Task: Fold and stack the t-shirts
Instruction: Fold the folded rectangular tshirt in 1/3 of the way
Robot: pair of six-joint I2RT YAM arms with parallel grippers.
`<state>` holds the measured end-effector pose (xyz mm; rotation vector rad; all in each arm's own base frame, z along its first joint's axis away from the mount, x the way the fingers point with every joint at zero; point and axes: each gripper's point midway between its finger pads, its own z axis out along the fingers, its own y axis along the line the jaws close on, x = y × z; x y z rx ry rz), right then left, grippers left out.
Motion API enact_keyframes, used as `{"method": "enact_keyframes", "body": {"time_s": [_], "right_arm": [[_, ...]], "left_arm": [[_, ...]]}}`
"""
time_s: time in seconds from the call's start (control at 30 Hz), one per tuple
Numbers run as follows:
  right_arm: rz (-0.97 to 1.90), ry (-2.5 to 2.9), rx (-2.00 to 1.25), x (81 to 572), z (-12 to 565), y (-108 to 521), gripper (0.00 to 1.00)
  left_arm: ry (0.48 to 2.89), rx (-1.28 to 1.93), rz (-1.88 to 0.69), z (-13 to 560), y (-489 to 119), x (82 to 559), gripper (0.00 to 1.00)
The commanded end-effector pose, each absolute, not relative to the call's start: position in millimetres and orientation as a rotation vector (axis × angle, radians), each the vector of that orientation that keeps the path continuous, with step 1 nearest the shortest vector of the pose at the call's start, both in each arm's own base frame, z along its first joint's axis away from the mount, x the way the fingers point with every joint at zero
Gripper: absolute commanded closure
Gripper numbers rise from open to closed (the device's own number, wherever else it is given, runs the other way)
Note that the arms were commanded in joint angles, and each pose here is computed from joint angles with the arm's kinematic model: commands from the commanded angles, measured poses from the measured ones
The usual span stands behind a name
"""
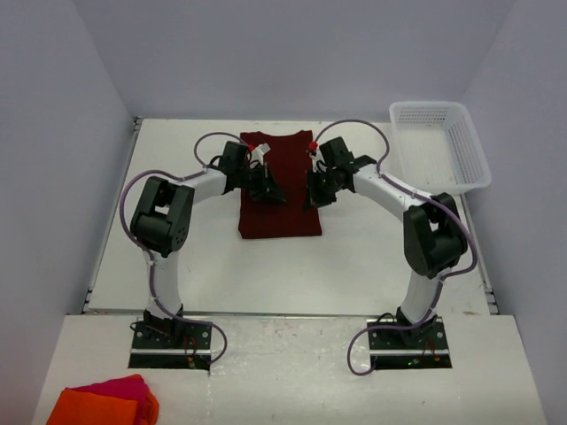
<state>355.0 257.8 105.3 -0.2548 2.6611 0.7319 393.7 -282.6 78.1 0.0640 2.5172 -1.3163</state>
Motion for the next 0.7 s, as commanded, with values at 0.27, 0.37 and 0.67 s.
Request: {"method": "enact_keyframes", "body": {"time_s": [0.27, 0.37, 0.67], "right_arm": [[0.739, 2.775, -0.228, 322, 50, 259, 1.0], [0.725, 2.796, -0.209, 320, 43, 257, 1.0], [0.668, 2.85, -0.143, 314, 24, 251, 1.0]], "left_arm": [[2.342, 0.196, -1.504, 97, -315, 428, 1.0], [2.371, 0.171, -1.499, 85, -318, 438, 1.0], [2.419, 0.132, -1.491, 55, -322, 451, 1.0]]}}
